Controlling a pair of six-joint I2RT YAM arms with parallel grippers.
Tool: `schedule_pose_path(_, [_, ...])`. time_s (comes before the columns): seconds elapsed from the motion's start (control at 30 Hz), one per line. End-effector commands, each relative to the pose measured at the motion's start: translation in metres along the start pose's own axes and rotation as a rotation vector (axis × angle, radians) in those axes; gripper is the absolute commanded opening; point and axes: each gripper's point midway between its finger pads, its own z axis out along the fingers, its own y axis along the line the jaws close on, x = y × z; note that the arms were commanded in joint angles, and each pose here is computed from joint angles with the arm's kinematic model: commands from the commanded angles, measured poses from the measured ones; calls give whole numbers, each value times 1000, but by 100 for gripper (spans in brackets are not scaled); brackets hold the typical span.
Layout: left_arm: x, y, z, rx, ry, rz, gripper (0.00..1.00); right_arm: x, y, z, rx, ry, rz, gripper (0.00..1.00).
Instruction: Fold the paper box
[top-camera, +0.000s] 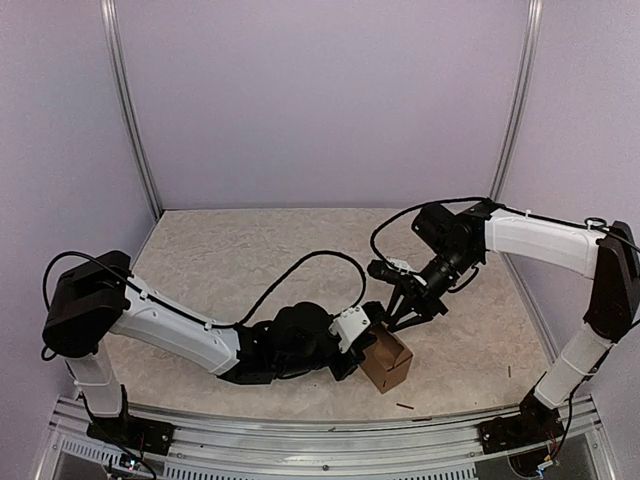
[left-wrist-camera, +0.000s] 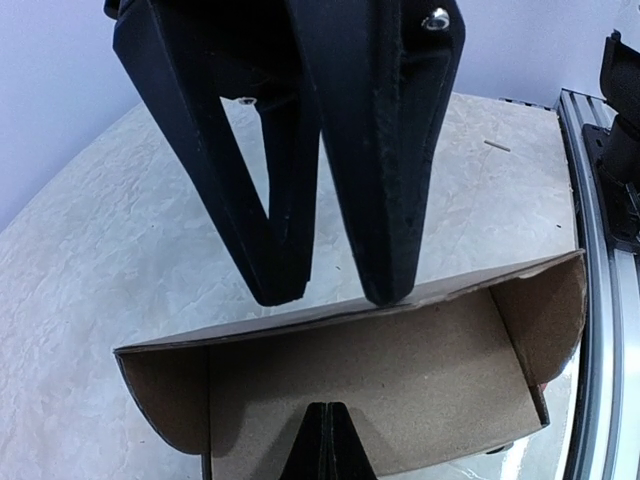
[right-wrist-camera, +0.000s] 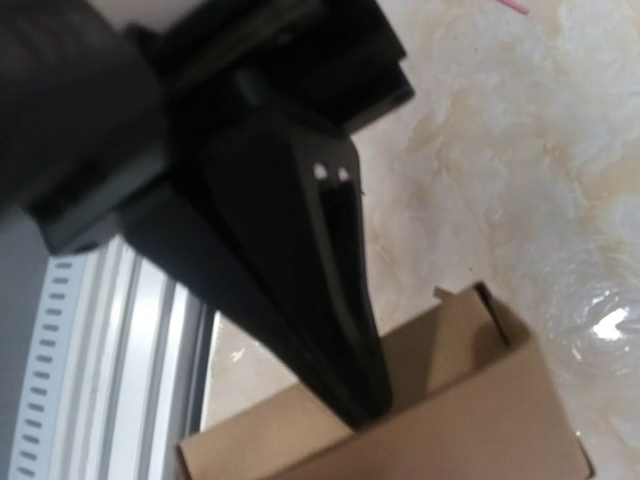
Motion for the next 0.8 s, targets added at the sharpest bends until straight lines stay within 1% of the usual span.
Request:
schedule_pose_path(0.0, [11,-2,8,17,39,8,0,-17,7,-12,5,-49,-21,27])
schedule_pose_path(0.3, [19,-1,12,24,64,-3,0,-19,11,-13,-10,-61,-24,29])
schedule_pose_path(0.5, [23,-2,17,30,84,-1,0,-4,8,-6,-4,-25,-11,29])
schedule_pose_path(0.77, [24,0,18,32,87,-10,0,7,5,3,2,-11,4,29])
